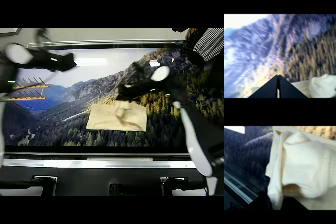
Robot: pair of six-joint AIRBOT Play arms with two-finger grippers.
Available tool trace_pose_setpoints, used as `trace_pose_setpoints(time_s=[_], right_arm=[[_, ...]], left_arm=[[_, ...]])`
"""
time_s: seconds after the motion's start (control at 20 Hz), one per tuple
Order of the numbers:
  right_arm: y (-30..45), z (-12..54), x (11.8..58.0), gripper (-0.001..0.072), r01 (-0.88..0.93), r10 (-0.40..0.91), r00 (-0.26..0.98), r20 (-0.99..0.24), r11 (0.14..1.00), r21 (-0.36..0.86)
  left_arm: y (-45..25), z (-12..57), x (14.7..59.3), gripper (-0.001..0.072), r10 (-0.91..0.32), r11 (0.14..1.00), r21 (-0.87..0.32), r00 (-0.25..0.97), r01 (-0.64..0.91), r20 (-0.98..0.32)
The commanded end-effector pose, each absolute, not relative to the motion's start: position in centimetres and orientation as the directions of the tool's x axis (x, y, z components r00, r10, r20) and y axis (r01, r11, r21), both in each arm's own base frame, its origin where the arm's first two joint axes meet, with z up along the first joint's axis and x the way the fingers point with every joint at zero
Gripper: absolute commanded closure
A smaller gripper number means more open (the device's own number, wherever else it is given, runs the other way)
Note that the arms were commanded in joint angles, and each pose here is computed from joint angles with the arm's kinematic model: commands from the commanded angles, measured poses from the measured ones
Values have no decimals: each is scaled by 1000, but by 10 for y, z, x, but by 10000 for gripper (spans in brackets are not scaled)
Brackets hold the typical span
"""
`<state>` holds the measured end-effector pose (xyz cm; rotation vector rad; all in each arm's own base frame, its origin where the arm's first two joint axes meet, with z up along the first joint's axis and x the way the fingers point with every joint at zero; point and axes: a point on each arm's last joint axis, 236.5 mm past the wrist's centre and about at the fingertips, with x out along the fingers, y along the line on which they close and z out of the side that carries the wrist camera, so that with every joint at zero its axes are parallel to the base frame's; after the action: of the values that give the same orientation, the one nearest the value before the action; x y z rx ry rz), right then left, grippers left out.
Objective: Fold the clothes and pants, and hang the long-sleeved shirts on hangers.
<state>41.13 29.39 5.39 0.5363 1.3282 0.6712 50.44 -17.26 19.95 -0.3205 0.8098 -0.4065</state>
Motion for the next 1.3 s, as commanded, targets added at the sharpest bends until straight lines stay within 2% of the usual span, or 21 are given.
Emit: trace_pose_setpoints(time_s=[0.0, 0.05, 0.1, 0.15, 0.2, 0.35, 0.45, 0.6, 0.7, 0.75, 0.8, 0.85, 0.9, 1.0, 1.15, 1.25], right_arm=[[376, 9, 410, 670, -13, 794, 74, -603, 606, 796], [394, -4, 405, 635, 29, 809, 56, -585, 585, 811], [412, -13, 399, 435, 79, 833, 37, -552, 549, 832], [423, -17, 395, 73, 113, 851, 24, -525, 519, 847], [428, -18, 393, 3, 115, 859, 15, -512, 508, 854], [390, -3, 403, 3, 56, 840, 9, -542, 541, 839], [329, 13, 421, 5, 10, 793, 46, -608, 608, 794], [180, 10, 441, 32, 43, 567, 124, -815, 817, 575], [82, -13, 421, 39, 168, 390, 45, -920, 904, 392], [56, -30, 403, 47, 235, 372, -17, -928, 904, 358], [50, -45, 387, 77, 297, 411, -58, -910, 877, 377], [62, -60, 377, 81, 329, 495, -64, -866, 830, 450], [86, -67, 374, 104, 298, 592, -44, -804, 776, 555], [131, -66, 376, 99, 228, 751, 24, -660, 639, 735], [147, -74, 386, 104, 274, 809, 72, -583, 546, 792], [154, -79, 385, 115, 305, 832, 60, -552, 511, 804]], left_arm=[[-114, 261, 462, 690, -379, 921, -324, 696, 217, -610], [-114, 270, 451, 690, -382, 922, -307, 696, 237, -608], [-116, 275, 442, 690, -388, 920, -303, 694, 249, -607], [-118, 279, 435, 690, -392, 919, -299, 691, 259, -608], [-120, 281, 431, 690, -396, 918, -289, 687, 273, -609], [-118, 278, 429, 690, -393, 919, -285, 679, 272, -621], [-118, 278, 429, 690, -392, 920, -279, 679, 276, -620], [-118, 279, 429, 690, -392, 920, -266, 679, 288, -620], [-118, 278, 429, 689, -392, 920, -266, 679, 288, -621], [-118, 278, 429, 689, -393, 920, -267, 679, 288, -621], [-118, 278, 429, 689, -393, 920, -267, 678, 288, -621], [-118, 278, 429, 689, -393, 920, -267, 678, 288, -622], [-118, 278, 429, 689, -393, 920, -267, 677, 288, -622], [-118, 277, 429, 689, -393, 920, -268, 677, 287, -623], [-118, 277, 430, 689, -393, 920, -276, 676, 280, -624], [-119, 276, 430, 689, -393, 919, -276, 675, 280, -625]])
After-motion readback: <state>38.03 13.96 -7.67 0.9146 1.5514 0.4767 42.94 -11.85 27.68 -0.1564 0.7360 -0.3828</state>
